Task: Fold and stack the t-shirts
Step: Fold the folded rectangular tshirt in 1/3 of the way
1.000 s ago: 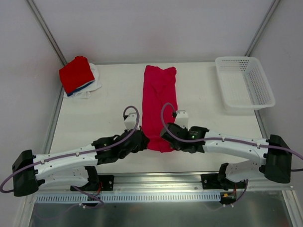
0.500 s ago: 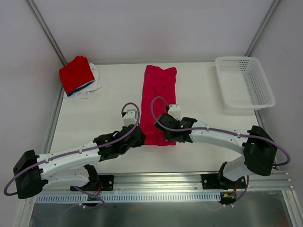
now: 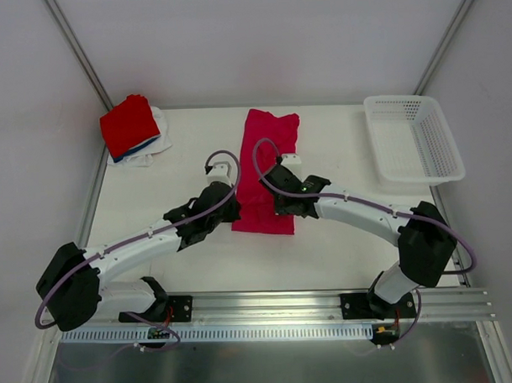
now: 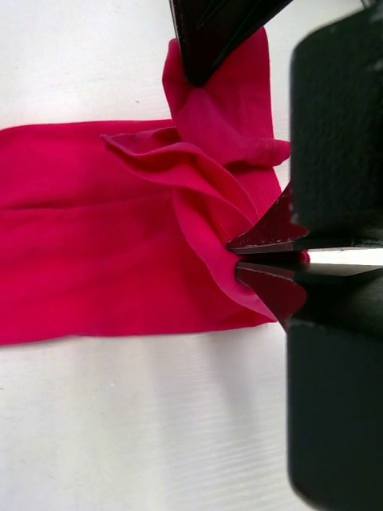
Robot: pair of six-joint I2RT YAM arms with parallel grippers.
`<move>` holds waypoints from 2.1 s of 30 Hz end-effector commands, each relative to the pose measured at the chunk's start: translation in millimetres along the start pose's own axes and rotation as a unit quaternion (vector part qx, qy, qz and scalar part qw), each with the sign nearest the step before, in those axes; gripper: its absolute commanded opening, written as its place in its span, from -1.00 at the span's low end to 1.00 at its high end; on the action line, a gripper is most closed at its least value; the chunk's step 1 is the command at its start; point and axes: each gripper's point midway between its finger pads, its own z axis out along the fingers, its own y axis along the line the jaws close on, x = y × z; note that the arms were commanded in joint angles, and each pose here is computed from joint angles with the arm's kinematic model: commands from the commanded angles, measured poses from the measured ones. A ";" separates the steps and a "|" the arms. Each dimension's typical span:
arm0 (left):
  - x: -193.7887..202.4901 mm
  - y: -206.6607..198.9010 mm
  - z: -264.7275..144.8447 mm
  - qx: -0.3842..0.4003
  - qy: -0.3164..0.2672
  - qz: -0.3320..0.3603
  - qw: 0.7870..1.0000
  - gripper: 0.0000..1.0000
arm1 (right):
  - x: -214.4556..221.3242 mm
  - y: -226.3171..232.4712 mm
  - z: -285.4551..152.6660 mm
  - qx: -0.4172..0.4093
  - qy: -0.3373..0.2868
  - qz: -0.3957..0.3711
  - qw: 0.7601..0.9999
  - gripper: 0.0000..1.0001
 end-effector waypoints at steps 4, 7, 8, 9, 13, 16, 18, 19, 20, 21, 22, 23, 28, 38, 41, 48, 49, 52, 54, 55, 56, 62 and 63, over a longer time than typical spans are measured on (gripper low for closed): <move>-23.8 -20.4 18.6 0.060 -0.013 0.013 0.998 -1.00 | -22.6 -1.3 1.7 0.003 -0.005 -0.013 1.000 -0.99; -23.4 -23.2 31.4 0.071 -0.010 0.009 0.997 -1.00 | -24.9 -2.0 8.0 0.007 -0.001 -0.013 1.000 -0.99; -21.5 -27.2 37.2 0.083 -0.007 0.009 0.996 -1.00 | -27.8 -2.6 9.7 0.008 -0.001 -0.012 1.000 -0.99; -23.2 -27.4 41.1 0.086 -0.007 0.006 0.996 -1.00 | -26.6 -2.8 13.6 0.011 0.002 -0.013 1.000 -0.99; -28.8 -34.7 54.9 0.102 -0.011 0.007 0.995 -1.00 | -32.2 -5.8 24.9 0.020 0.006 -0.009 1.000 -0.99; -35.5 -35.8 65.8 0.103 -0.013 0.010 0.995 -1.00 | -36.8 -9.4 34.9 0.029 0.010 -0.004 1.000 -0.99; -39.5 -36.5 73.1 0.106 -0.011 0.011 0.994 -1.00 | -41.2 -9.2 38.9 0.030 0.011 -0.003 0.999 -0.99; -44.1 -34.0 75.4 0.106 -0.014 0.009 0.994 -1.00 | -41.3 -12.7 44.3 0.036 0.015 -0.001 0.999 -0.99; -43.6 -32.3 79.4 0.106 -0.012 0.008 0.994 -1.00 | -42.2 -13.0 46.3 0.036 0.017 0.000 0.999 -0.99; -48.0 -33.6 80.8 0.109 -0.016 0.005 0.994 -1.00 | -42.9 -14.0 48.6 0.038 0.019 0.001 0.999 -0.99; -50.8 -34.5 82.6 0.114 -0.018 0.004 0.993 -1.00 | -46.7 -15.6 51.6 0.038 0.018 0.005 0.999 -0.99; -49.9 -30.0 87.6 0.110 -0.015 0.001 0.994 -1.00 | -45.7 -15.4 55.7 0.038 0.022 0.004 0.999 -0.99; -51.0 -30.1 102.6 0.117 -0.003 -0.004 0.993 -1.00 | -50.6 -21.6 72.4 0.041 0.033 0.014 0.999 -0.99; -36.2 -24.6 124.5 0.120 0.026 -0.019 0.992 -1.00 | -48.0 -32.0 101.4 0.039 0.055 0.033 0.997 -0.99; -33.3 -21.9 127.7 0.116 0.029 -0.022 0.993 -1.00 | -46.5 -32.7 107.9 0.032 0.055 0.038 0.997 0.03; -26.7 -17.8 132.3 0.108 0.034 -0.028 0.993 -1.00 | -44.1 -37.5 115.2 0.038 0.057 0.042 0.997 0.99; -25.8 -17.4 132.6 0.108 0.035 -0.028 0.993 -1.00 | -42.8 -37.1 116.5 0.038 0.060 0.042 0.997 0.99; -24.4 -16.7 133.0 0.106 0.036 -0.031 0.993 -1.00 | -40.1 -36.9 116.4 0.036 0.063 0.042 0.996 0.99; -26.2 -16.5 132.3 0.104 0.033 -0.034 0.993 -1.00 | -36.6 -37.6 115.1 0.035 0.066 0.042 0.996 0.99; -26.8 -16.0 131.4 0.103 0.032 -0.034 0.994 -0.95 | -37.9 -38.6 111.9 0.035 0.063 0.043 0.996 0.99; -27.1 -15.6 130.8 0.102 0.031 -0.035 0.994 -0.53 | -38.2 -39.4 109.9 0.035 0.061 0.044 0.997 0.99; -50.2 5.7 120.0 0.040 -0.015 -0.028 0.999 0.98 | -54.2 -59.3 75.3 0.060 0.026 0.034 0.997 0.99; -61.7 5.9 114.2 0.035 -0.031 -0.025 0.999 0.98 | -60.1 -65.8 68.8 0.072 0.014 0.033 0.997 0.99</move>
